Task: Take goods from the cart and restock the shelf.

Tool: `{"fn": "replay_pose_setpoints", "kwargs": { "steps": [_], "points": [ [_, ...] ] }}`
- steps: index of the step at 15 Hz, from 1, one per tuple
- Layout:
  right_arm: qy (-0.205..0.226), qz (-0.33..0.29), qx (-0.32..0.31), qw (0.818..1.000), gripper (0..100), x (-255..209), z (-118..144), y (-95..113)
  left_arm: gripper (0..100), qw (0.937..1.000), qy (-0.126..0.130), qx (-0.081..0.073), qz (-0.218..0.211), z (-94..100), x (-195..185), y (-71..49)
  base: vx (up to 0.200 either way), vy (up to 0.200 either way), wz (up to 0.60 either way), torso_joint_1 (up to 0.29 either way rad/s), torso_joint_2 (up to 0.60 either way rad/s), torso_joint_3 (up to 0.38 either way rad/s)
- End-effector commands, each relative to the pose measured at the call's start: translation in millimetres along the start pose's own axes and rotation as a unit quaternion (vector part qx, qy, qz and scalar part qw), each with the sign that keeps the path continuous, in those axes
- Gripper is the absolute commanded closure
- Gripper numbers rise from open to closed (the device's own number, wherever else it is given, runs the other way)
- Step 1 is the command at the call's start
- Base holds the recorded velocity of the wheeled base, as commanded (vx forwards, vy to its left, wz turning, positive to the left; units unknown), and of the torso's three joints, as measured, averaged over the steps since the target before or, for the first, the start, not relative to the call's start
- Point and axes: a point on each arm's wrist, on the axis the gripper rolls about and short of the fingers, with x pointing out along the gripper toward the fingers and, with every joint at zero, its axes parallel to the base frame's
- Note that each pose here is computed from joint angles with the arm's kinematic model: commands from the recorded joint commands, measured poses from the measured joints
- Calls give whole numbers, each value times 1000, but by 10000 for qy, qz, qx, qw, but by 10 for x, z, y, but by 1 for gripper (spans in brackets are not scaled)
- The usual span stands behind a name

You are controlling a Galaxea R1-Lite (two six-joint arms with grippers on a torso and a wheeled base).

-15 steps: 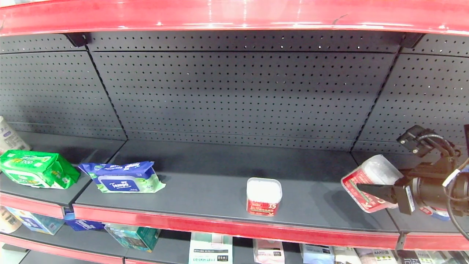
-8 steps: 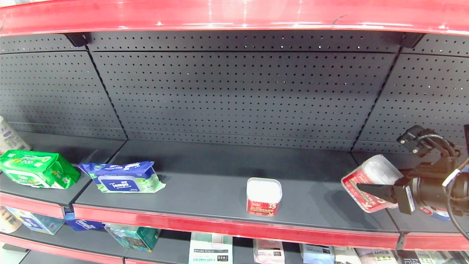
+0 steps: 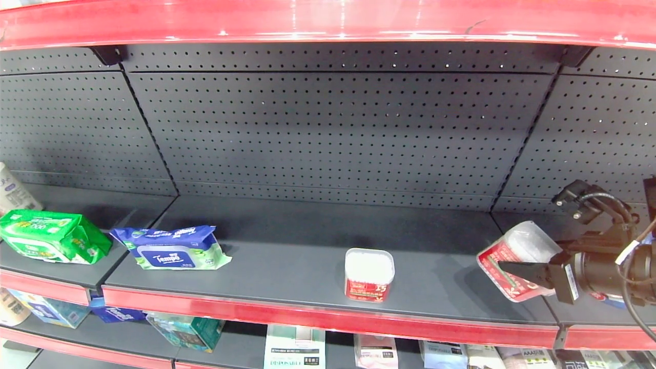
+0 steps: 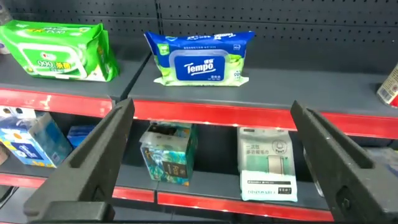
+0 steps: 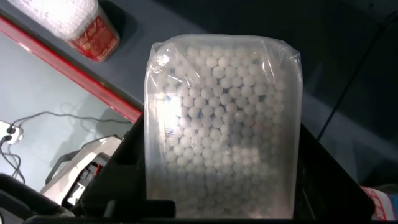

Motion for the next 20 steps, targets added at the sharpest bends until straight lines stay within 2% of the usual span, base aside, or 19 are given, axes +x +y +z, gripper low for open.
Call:
{"fn": "replay_pose_setpoints", "kwargs": {
  "steps": [1, 20],
  "points": [
    [50, 20, -13, 10000, 100, 6, -30, 9, 0, 10000, -7, 1, 2, -3, -1, 0, 0, 0, 0, 0, 0, 0],
    [231, 112, -65, 9996, 100, 24, -146, 53, 0, 10000, -7, 1, 2, -3, -1, 0, 0, 0, 0, 0, 0, 0]
  ]
}}
